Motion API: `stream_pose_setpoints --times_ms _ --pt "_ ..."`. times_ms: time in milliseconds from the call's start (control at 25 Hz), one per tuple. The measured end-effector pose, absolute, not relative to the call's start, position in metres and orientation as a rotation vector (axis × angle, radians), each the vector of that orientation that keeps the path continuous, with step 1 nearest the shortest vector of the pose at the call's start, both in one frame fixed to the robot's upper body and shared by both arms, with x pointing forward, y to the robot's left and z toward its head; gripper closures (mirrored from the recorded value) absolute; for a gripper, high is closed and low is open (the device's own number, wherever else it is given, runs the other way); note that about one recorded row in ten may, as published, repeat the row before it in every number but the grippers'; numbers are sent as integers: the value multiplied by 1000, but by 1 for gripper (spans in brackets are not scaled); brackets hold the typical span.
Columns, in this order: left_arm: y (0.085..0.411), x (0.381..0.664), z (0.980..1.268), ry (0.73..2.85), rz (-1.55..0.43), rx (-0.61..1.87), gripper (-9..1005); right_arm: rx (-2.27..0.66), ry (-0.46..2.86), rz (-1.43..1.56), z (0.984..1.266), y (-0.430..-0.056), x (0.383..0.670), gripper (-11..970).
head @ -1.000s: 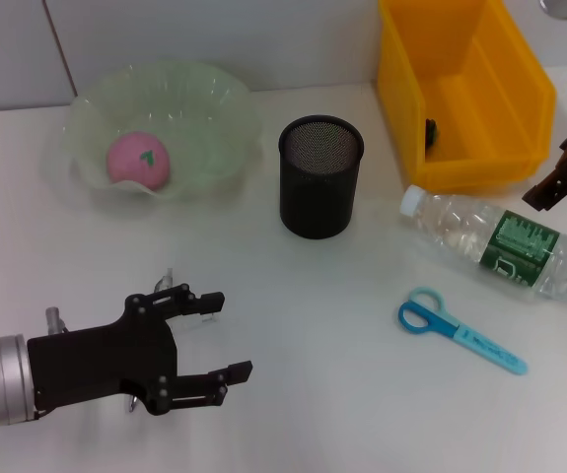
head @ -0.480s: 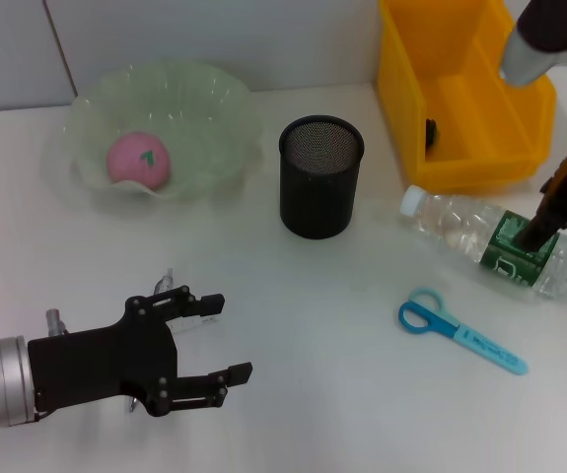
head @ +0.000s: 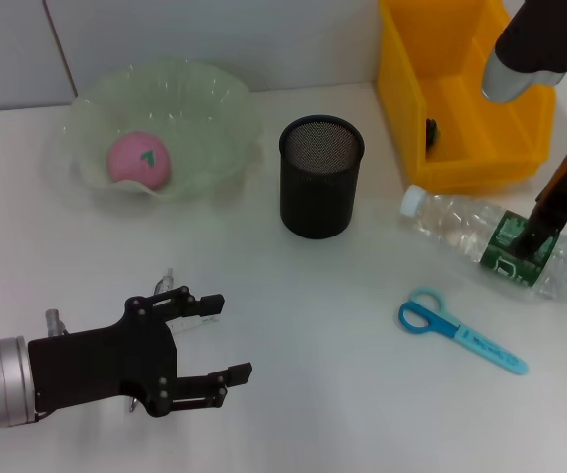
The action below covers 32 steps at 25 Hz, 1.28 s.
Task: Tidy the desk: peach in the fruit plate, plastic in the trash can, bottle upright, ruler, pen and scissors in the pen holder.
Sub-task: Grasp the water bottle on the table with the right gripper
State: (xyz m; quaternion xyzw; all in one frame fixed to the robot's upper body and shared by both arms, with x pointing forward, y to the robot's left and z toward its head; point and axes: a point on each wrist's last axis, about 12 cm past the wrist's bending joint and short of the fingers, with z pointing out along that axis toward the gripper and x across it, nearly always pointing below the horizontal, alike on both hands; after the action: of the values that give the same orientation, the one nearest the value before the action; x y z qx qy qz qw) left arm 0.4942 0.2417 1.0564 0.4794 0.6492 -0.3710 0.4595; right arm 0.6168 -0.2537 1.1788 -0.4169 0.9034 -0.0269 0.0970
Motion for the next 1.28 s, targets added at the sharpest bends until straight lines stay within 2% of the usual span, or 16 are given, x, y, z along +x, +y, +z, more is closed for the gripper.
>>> stream_pose_setpoints --times_ms 760,1280 --pt "241 494 1056 1597 -916 1185 169 -1229 2717 -62 1144 -248 622 119" --pt "240 494 1056 1598 -917 1186 169 -1190 2731 -57 1132 -249 622 119"
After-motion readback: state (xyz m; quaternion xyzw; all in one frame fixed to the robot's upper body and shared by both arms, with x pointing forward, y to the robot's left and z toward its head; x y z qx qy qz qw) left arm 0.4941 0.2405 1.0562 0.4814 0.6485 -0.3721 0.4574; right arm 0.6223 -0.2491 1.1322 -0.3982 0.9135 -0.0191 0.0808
